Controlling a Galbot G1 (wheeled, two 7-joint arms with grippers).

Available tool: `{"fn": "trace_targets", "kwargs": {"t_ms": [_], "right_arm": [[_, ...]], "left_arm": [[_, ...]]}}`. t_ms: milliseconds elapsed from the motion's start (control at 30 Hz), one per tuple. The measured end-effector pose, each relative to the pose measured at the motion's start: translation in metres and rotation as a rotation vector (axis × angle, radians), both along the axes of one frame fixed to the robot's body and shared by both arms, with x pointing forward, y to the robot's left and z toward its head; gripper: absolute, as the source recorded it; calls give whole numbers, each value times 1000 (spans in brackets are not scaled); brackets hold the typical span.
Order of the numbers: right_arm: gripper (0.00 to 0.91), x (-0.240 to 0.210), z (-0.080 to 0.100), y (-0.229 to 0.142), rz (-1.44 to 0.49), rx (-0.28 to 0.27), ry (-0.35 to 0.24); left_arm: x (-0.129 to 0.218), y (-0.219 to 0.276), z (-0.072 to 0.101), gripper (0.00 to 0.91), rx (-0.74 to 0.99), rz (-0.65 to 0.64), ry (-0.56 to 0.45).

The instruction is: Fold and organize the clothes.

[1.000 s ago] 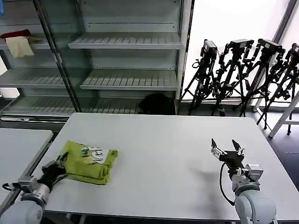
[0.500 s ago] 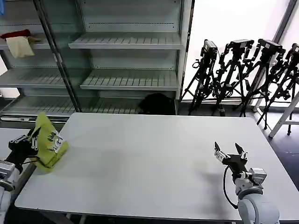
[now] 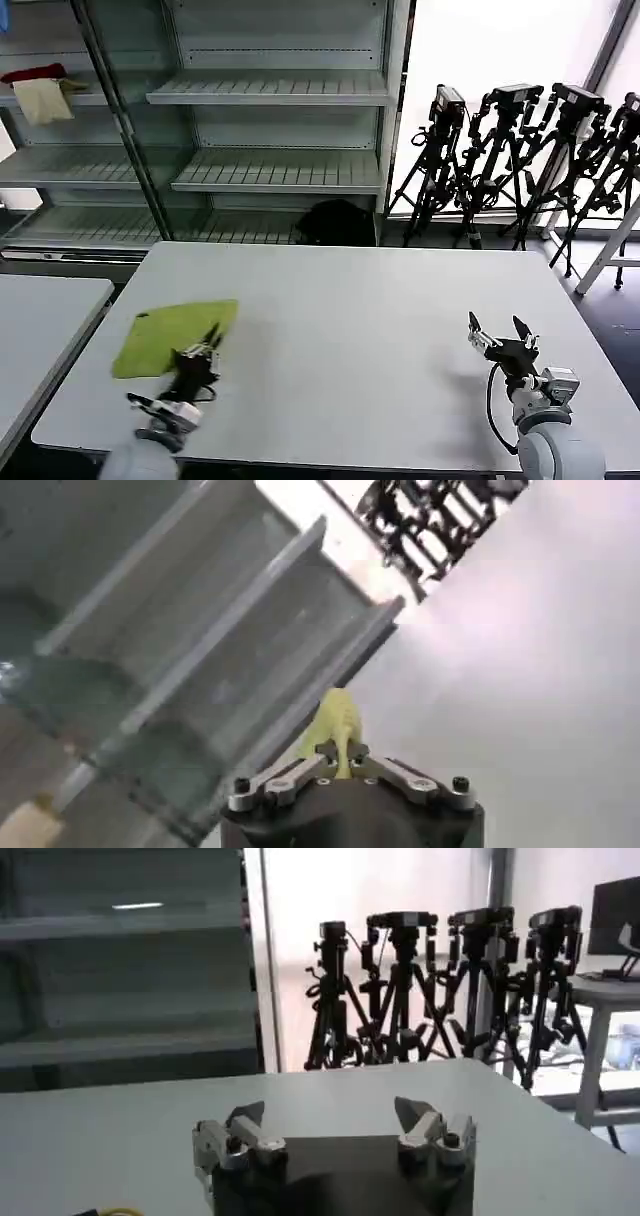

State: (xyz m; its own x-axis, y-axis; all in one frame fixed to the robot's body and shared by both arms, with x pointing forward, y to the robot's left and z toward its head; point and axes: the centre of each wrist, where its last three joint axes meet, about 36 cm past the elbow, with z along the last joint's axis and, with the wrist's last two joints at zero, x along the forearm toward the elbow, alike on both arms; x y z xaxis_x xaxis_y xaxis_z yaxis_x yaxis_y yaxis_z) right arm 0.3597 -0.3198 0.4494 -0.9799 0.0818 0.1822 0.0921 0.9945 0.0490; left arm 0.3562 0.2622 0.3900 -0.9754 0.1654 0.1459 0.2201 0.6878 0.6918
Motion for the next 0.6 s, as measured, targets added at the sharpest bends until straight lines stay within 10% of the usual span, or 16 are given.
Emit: {"fn": "trace_targets", "kwargs": {"t_ms": [267, 300, 333, 600], "right_arm": [[907, 2, 6, 10, 21, -4, -2], [907, 1, 6, 12, 28, -4, 1], [907, 1, 7, 14, 35, -5, 3], [907, -4, 13, 36, 97, -6, 45]], "left_arm": [[1, -76, -4, 30, -136, -103, -4], [1, -85, -4, 312, -158, -109, 1], [2, -93, -4, 907, -177, -112, 5], [15, -147, 3, 907, -332, -100, 45]]}}
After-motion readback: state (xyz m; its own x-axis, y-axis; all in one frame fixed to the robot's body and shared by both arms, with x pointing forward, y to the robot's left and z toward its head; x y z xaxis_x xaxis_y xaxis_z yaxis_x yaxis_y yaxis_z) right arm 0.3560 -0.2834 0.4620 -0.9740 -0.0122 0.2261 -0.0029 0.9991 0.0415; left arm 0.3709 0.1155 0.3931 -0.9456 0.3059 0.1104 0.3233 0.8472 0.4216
